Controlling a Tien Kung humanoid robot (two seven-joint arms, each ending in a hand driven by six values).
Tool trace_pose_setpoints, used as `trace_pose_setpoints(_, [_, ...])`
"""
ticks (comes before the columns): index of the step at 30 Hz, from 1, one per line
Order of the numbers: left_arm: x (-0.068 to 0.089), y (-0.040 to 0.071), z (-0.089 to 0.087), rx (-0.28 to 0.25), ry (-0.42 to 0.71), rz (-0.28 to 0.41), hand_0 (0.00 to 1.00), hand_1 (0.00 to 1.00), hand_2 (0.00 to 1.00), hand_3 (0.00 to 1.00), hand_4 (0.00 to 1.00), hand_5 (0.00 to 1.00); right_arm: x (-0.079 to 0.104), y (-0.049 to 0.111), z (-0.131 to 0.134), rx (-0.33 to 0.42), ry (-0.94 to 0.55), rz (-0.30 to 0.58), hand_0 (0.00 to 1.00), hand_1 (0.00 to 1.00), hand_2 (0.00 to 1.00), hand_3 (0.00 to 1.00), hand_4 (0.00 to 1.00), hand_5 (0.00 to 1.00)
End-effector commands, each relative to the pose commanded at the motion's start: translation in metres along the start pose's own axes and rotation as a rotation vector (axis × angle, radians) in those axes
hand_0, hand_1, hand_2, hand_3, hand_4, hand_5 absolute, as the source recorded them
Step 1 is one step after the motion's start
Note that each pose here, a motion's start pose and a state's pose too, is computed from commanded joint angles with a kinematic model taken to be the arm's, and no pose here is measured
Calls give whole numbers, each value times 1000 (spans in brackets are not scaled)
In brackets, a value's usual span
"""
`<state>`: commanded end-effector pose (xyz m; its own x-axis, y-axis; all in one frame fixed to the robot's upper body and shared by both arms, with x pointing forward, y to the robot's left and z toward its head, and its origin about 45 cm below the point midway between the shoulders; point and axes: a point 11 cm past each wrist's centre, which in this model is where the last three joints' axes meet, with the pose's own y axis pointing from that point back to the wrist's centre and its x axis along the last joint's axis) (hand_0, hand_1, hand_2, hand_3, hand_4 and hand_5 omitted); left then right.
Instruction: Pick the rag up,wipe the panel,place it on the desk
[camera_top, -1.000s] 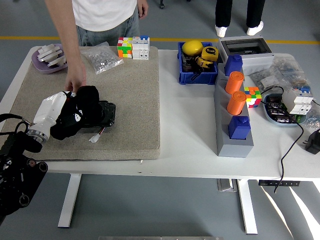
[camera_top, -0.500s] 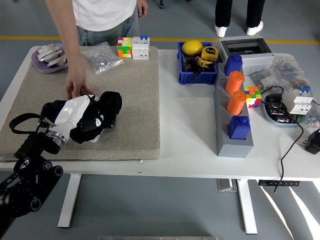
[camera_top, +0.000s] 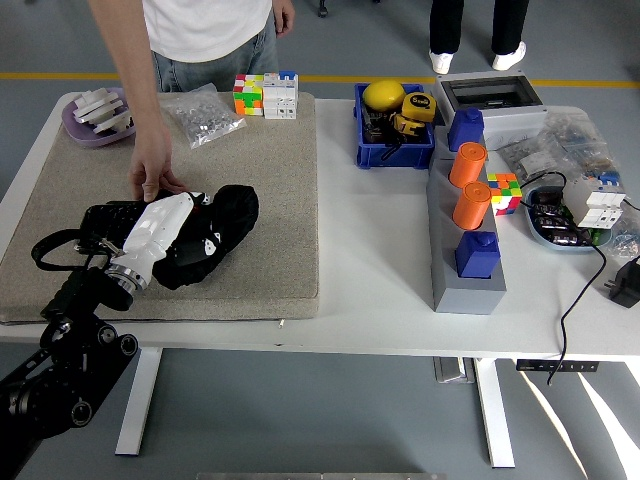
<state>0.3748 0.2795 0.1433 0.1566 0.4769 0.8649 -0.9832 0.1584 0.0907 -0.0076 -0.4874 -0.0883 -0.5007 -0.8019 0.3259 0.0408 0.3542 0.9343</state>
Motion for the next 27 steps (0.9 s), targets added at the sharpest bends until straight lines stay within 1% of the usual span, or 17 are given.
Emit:
trace_pose_setpoints(11, [24, 6, -34, 92, -4, 57, 303, 178, 544, 373, 2, 2, 0, 0, 0, 0, -1, -1, 760, 622, 686, 637, 998, 537])
trace_pose_setpoints(17, [34, 9, -50, 131, -6, 80, 303, 179, 544, 375, 2, 2, 0, 0, 0, -1, -2, -2, 760, 622, 686, 637, 998, 537])
trace_pose_setpoints(20, [41, 12, -62, 164, -12, 97, 303, 179, 543, 375, 2, 2, 0, 0, 0, -3, -2, -1, 760, 622, 686, 637, 998, 536])
trace_pose_setpoints(27, [60, 19, -84, 223, -20, 143, 303, 179, 542, 375, 2, 2, 0, 0, 0, -5, 1, 0, 761, 622, 686, 637, 998, 537])
